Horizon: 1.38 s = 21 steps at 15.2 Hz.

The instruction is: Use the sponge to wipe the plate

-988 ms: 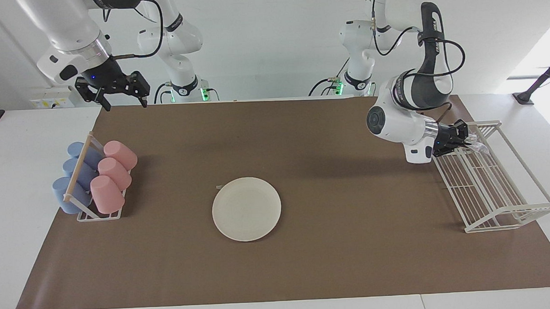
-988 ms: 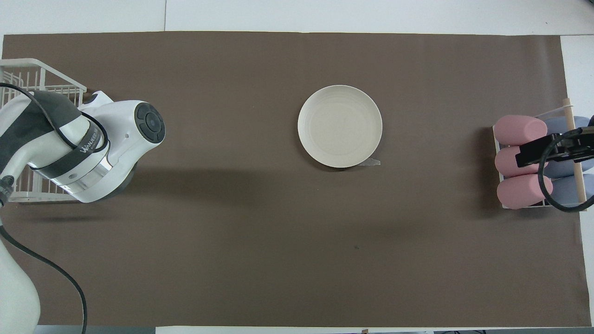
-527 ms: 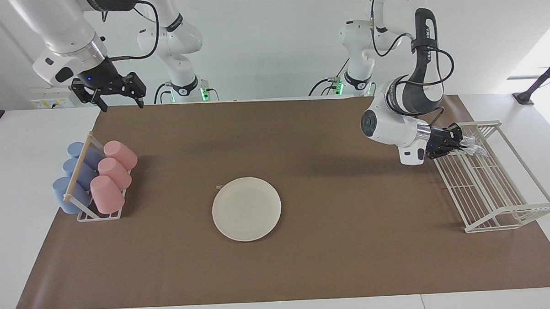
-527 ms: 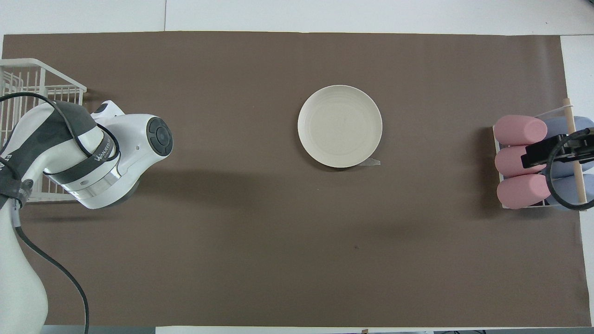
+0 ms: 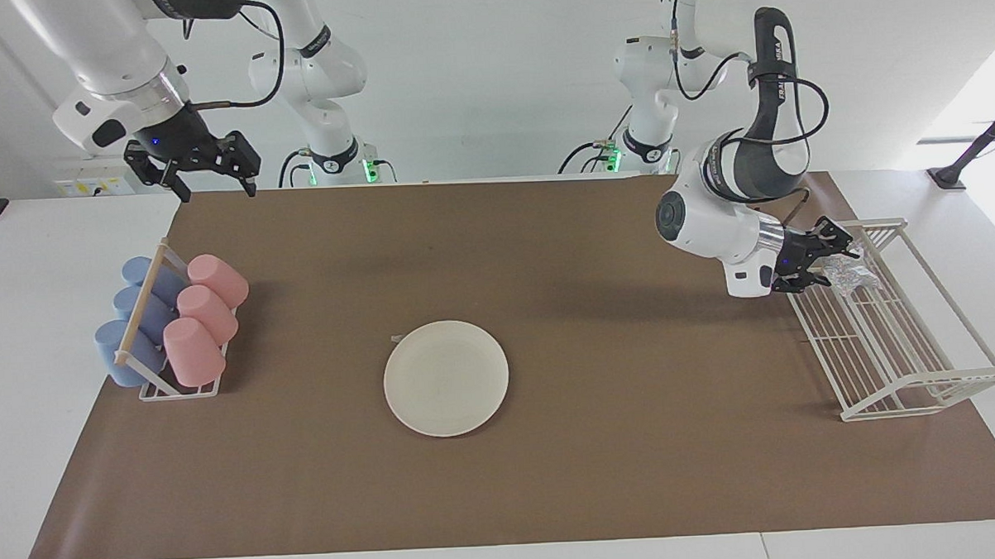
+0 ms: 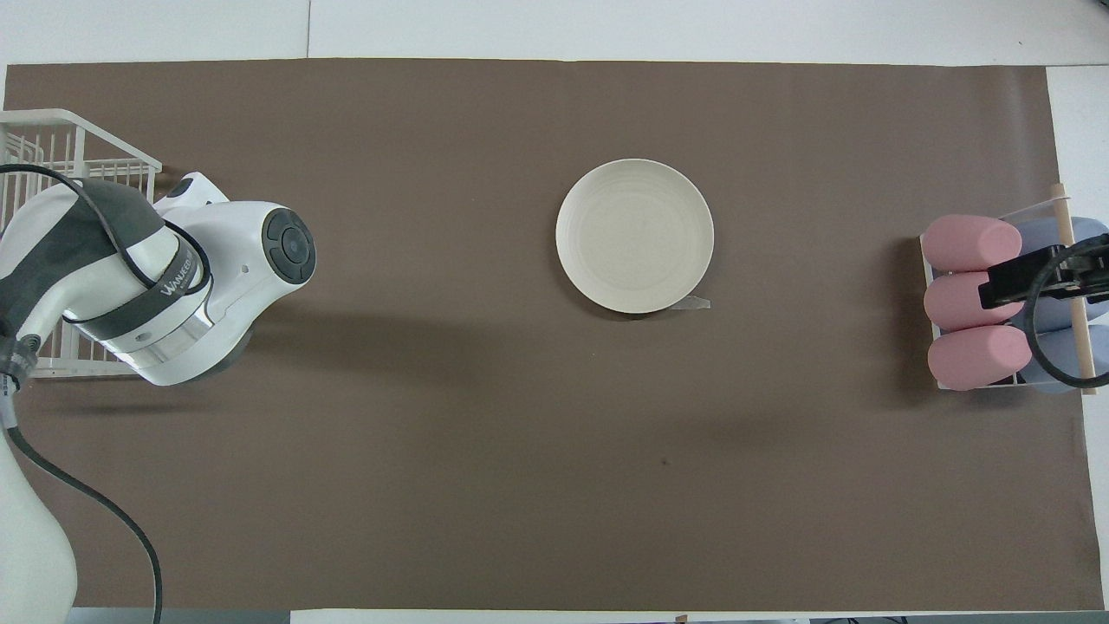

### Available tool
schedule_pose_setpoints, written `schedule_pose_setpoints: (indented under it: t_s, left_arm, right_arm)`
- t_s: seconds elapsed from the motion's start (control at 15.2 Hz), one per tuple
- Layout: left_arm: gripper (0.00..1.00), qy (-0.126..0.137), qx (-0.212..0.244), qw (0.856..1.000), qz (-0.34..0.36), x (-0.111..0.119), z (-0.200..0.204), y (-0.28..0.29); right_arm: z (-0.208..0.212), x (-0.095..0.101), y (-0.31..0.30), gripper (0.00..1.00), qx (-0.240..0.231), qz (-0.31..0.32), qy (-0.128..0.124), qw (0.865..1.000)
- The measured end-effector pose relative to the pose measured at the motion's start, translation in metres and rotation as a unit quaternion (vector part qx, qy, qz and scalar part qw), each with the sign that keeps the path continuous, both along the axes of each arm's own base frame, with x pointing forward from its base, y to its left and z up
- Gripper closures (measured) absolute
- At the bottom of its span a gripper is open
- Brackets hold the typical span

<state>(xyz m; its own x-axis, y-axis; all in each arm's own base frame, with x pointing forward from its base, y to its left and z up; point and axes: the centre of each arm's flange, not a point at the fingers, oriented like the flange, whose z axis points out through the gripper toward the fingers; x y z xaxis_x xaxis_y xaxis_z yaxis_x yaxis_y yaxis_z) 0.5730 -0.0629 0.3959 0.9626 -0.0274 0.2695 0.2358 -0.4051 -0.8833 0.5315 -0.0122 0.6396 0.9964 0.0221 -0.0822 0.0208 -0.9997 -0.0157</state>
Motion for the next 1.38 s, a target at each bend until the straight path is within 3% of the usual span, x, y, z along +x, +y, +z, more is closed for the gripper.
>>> schedule_pose_setpoints:
  t_s: [0.13,0.59,0.86,1.05,1.38]
  left_arm:
    - [0.0,-0.004,-0.01,1.0,0.005,0.002,0.004,-0.001]
    - [0.0,-0.01,-0.09,0.995,0.031,0.022,0.063,0.003]
    - [0.0,0.006,-0.166,0.985,0.046,0.03,0.118,0.013]
    - [0.0,0.035,-0.253,0.965,0.05,0.023,0.162,0.034]
    - [0.0,0.077,-0.412,0.907,0.036,-0.017,0.223,0.089]
  right_arm:
    - [0.002,0.002,0.0,0.0,0.0,0.0,-0.009,1.0]
    - [0.002,0.002,0.0,0.0,0.0,0.0,-0.01,1.0]
    - [0.002,0.002,0.001,0.0,0.0,0.001,-0.01,1.0]
    - [0.002,0.002,0.002,0.0,0.0,0.001,-0.01,1.0]
    - [0.002,0.002,0.002,0.0,0.0,0.002,-0.01,1.0]
